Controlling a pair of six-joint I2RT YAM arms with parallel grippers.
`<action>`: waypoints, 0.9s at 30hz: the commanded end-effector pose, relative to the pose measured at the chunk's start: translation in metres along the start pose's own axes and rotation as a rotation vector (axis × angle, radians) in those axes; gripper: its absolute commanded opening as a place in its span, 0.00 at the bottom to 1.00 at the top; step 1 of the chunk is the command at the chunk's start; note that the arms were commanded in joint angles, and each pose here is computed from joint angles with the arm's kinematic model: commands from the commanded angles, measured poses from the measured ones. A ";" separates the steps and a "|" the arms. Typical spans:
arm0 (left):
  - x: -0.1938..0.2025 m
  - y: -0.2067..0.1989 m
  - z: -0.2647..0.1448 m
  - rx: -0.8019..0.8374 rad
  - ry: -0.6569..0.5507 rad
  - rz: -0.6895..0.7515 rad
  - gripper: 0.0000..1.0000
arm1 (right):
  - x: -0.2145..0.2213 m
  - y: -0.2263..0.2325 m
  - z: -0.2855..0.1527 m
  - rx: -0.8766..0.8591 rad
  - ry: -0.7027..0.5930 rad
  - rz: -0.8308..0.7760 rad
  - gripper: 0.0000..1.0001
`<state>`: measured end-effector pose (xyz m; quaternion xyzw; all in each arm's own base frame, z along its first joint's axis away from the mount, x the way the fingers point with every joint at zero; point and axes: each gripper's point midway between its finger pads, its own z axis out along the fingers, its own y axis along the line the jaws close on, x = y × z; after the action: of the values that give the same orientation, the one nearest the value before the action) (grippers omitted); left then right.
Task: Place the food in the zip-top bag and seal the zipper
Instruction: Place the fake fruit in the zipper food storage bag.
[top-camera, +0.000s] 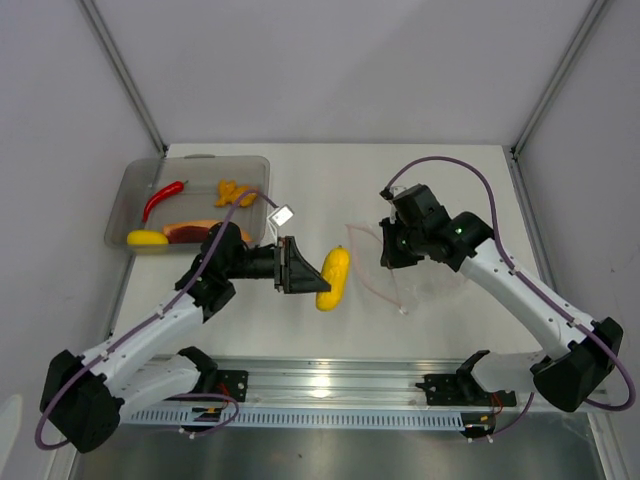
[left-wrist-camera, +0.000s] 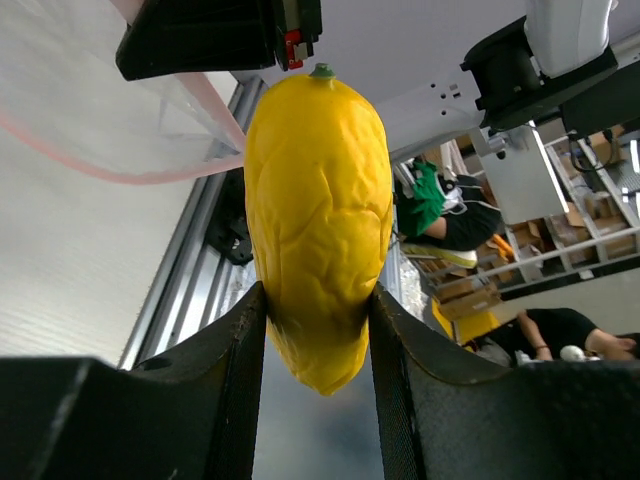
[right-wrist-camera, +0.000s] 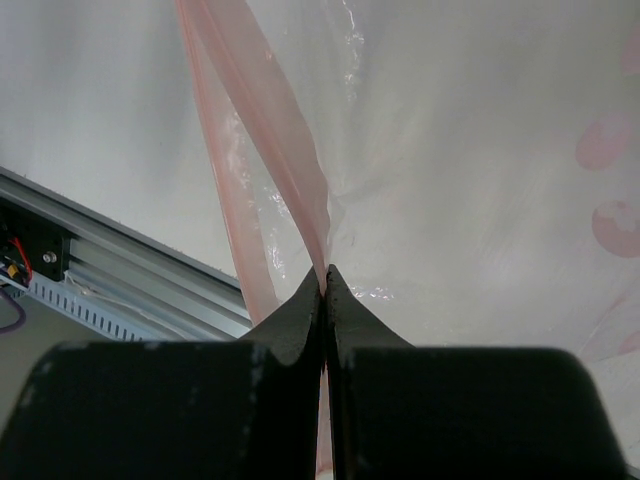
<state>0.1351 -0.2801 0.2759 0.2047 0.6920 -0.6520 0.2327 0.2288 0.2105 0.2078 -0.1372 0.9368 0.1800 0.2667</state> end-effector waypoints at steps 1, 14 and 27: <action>-0.019 -0.024 0.014 0.106 -0.013 0.045 0.00 | -0.004 0.010 -0.012 -0.041 -0.035 -0.024 0.00; -0.026 -0.004 0.062 0.182 0.041 -0.238 0.01 | 0.004 0.017 -0.012 -0.043 -0.031 -0.036 0.00; -0.016 0.023 0.070 0.154 0.042 -0.341 0.01 | -0.005 0.015 -0.023 -0.033 -0.093 -0.025 0.00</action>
<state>0.1677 -0.3473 0.2515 0.1011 0.6886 -0.7144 0.0722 0.2152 0.2171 0.2233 -0.1516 0.9255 0.1945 0.2876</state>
